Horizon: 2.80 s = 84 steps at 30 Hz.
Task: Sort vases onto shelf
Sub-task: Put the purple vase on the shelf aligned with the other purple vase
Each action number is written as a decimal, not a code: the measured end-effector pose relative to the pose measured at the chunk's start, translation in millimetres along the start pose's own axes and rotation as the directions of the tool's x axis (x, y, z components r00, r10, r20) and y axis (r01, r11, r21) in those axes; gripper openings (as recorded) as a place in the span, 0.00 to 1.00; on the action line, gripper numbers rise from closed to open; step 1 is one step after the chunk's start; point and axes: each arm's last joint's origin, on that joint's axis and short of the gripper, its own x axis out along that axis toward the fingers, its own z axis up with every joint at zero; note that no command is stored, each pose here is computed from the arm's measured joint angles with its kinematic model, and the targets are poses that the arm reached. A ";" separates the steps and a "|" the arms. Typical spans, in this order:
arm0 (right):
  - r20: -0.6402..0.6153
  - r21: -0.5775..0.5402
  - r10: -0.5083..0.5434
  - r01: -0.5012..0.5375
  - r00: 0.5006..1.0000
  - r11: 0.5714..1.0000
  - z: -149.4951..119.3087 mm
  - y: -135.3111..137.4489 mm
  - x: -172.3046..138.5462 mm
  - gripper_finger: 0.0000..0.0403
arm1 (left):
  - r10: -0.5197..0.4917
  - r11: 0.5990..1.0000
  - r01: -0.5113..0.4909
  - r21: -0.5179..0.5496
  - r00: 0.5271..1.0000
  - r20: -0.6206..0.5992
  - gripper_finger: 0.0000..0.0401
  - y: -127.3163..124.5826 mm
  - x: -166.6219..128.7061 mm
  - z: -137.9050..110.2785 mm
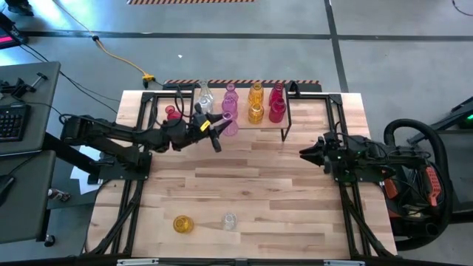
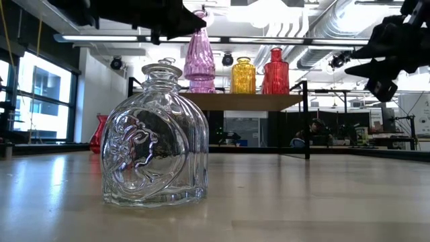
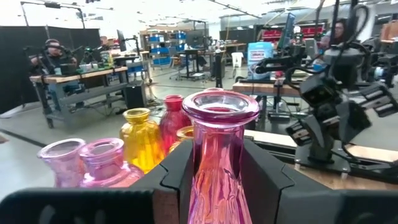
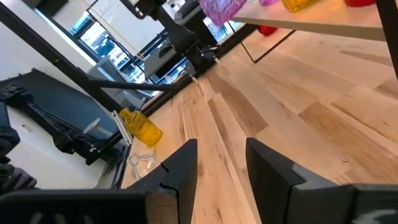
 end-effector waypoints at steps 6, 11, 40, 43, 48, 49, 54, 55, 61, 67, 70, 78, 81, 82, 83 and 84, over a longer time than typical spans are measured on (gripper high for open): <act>-0.009 0.000 -0.007 0.007 1.000 1.000 -0.9 -0.7 0.0 0.29 | 0.027 0.999 -0.027 -0.033 1.000 -0.004 0.23 6.3 2.4 -0.7; -0.009 -0.001 -0.007 0.007 1.000 1.000 -0.9 -0.7 0.0 0.29 | 0.004 0.998 -0.005 -0.055 1.000 -0.026 0.23 7.4 3.3 -3.0; -0.015 -0.001 -0.012 0.012 1.000 1.000 -1.4 -1.1 0.1 0.29 | 0.023 1.000 -0.022 0.014 0.996 -0.086 0.23 13.7 10.5 -15.0; -0.015 -0.001 -0.012 0.012 1.000 1.000 -1.4 -1.1 0.1 0.29 | 0.027 1.000 -0.026 0.010 0.997 -0.077 0.23 16.3 11.5 -14.4; -0.015 -0.002 -0.012 0.012 1.000 1.000 -1.4 -1.1 0.1 0.29 | 0.028 1.000 -0.027 0.010 0.997 -0.077 0.23 17.1 11.8 -14.6; -0.015 -0.002 -0.012 0.012 1.000 1.000 -1.4 -1.1 0.0 0.29 | 0.028 1.000 -0.027 0.008 0.997 -0.076 0.23 17.1 11.8 -14.6; -0.015 -0.001 -0.012 0.012 1.000 1.000 -1.4 -1.1 0.1 0.29 | 0.027 0.999 -0.029 -0.037 0.997 -0.076 0.23 17.1 11.8 -14.5; -0.015 -0.002 -0.012 0.012 1.000 1.000 -1.4 -1.1 0.0 0.29 | 0.027 0.999 -0.030 -0.040 0.997 -0.076 0.23 17.1 11.8 -14.5; -0.015 -0.001 -0.012 0.012 1.000 1.000 -1.4 -1.1 0.1 0.29 | 0.033 0.999 -0.036 -0.041 0.997 -0.074 0.23 19.0 12.4 -14.4; -0.015 -0.001 -0.012 0.012 1.000 1.000 -1.4 -1.1 0.1 0.29 | 0.035 0.998 -0.039 -0.048 0.997 -0.070 0.23 19.7 12.7 -14.1; -0.015 -0.002 -0.012 0.012 1.000 1.000 -1.4 -1.1 0.1 0.29 | 0.031 0.997 -0.036 -0.067 0.997 -0.070 0.23 20.7 13.1 -14.2; -0.015 -0.002 -0.012 0.012 1.000 1.000 -1.4 -1.1 0.0 0.29 | 0.033 0.997 -0.038 -0.073 0.997 -0.064 0.27 23.8 15.2 -15.4; -0.015 -0.002 -0.012 0.012 1.000 1.000 -1.5 -1.1 0.0 0.29 | 0.031 0.997 -0.036 -0.073 0.997 -0.064 0.27 24.1 15.4 -15.4; -0.015 -0.002 -0.012 0.012 1.000 1.000 -1.5 -1.1 0.0 0.29 | 0.031 0.997 -0.036 -0.074 0.998 -0.063 0.27 24.1 15.4 -15.3; -0.015 -0.002 -0.012 0.012 1.000 1.000 -1.4 -1.1 0.0 0.29 | 0.031 0.997 -0.036 -0.074 0.998 -0.061 0.27 24.1 15.4 -15.1; -0.015 -0.002 -0.012 0.012 1.000 1.000 -1.4 -1.1 0.0 0.29 | 0.031 0.997 -0.036 -0.075 0.998 -0.059 0.27 24.2 15.4 -14.9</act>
